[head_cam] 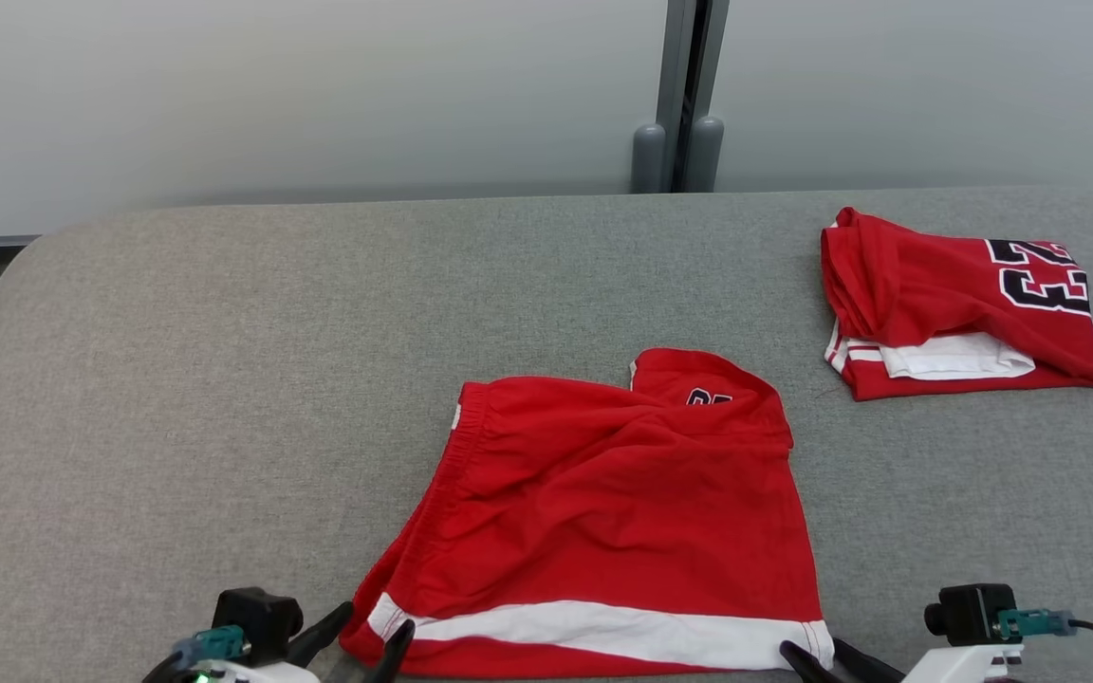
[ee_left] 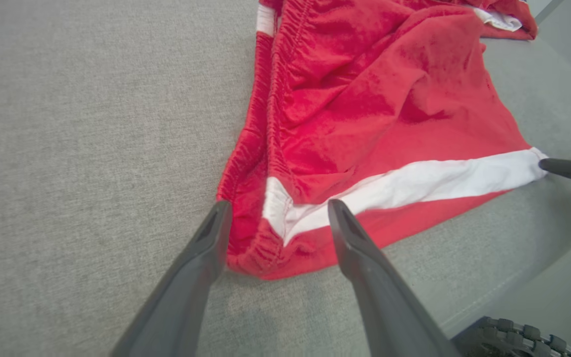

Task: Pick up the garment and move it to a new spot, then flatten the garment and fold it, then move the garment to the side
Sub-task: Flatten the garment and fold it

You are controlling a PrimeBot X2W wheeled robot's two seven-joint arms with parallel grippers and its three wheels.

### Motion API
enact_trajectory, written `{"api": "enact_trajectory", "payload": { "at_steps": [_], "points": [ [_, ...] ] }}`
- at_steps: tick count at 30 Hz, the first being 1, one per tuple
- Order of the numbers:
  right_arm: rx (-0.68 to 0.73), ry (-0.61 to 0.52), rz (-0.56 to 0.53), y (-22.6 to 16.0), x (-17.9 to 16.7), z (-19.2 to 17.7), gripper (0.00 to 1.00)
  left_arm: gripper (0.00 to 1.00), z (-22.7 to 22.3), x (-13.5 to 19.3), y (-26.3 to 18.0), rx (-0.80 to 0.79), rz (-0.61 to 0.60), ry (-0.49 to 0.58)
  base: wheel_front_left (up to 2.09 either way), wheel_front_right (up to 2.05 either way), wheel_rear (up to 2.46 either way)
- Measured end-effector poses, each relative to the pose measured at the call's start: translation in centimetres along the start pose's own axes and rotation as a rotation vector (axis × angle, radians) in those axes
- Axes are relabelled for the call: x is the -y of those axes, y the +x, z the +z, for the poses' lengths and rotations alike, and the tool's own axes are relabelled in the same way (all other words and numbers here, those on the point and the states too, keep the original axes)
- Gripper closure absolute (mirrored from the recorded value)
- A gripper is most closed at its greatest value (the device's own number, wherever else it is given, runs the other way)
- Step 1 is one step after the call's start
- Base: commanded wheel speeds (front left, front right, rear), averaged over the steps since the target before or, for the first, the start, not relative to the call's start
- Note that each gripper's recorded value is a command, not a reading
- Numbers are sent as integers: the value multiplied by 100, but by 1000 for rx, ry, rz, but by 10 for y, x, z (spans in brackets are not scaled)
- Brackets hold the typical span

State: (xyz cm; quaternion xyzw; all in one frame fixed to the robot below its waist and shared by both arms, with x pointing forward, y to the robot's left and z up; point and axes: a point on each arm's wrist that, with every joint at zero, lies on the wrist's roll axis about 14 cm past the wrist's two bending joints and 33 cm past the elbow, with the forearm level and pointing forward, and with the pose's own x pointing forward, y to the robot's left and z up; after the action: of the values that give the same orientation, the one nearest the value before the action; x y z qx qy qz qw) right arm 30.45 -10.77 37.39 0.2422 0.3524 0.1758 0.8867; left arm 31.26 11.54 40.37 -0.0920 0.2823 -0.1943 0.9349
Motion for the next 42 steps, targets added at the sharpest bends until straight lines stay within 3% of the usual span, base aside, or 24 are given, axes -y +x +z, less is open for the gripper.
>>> {"api": "enact_trajectory", "payload": {
  "at_steps": [9, 10, 11, 12, 14, 15, 16, 17, 25, 33, 38, 42],
  "points": [
    [-26, -3, 23, 7, -7, -3, 0, 0, -13, 12, 9, -86, -56, 6, 0, 0, 0],
    [-29, -2, 27, 7, -8, -4, 4, 0, -14, 12, 10, -95, -57, 3, 0, 0, 0],
    [-31, -2, 30, 8, -10, -4, 21, 0, -16, 11, 11, -104, -58, -1, 0, 0, 0],
    [-34, -3, 33, 8, -11, -5, 50, 15, -20, 10, 11, -121, -57, -3, 0, 0, 0],
    [-40, -3, 37, 8, -12, -6, 67, 48, -26, 9, 10, -142, -53, -5, 0, 0, 0],
    [-46, -6, 40, 9, -12, -8, 82, 57, -27, 8, 10, -145, -51, -5, 0, 0, 0],
    [-53, -7, 44, 9, -14, -10, 100, 76, -27, 7, 11, -146, -48, -4, 0, 0, 0],
    [-56, -6, 48, 9, -15, -11, 100, 100, -26, 6, 11, -143, -48, -2, 0, 0, 0],
    [-32, -37, 64, 8, -18, -7, 100, 100, -22, 7, 11, -110, -55, -3, 0, 0, 0],
    [155, -9, 156, 0, -41, 41, 100, 100, 25, 18, 6, 64, -110, -25, 0, 0, 0],
    [247, 0, 179, -16, -41, 67, 100, 100, 57, 40, -9, 173, -207, -130, 0, 0, 0],
    [289, 18, 186, -30, -37, 79, 100, 100, 74, 36, -25, 227, -228, -161, 0, 0, 0]
  ]
}}
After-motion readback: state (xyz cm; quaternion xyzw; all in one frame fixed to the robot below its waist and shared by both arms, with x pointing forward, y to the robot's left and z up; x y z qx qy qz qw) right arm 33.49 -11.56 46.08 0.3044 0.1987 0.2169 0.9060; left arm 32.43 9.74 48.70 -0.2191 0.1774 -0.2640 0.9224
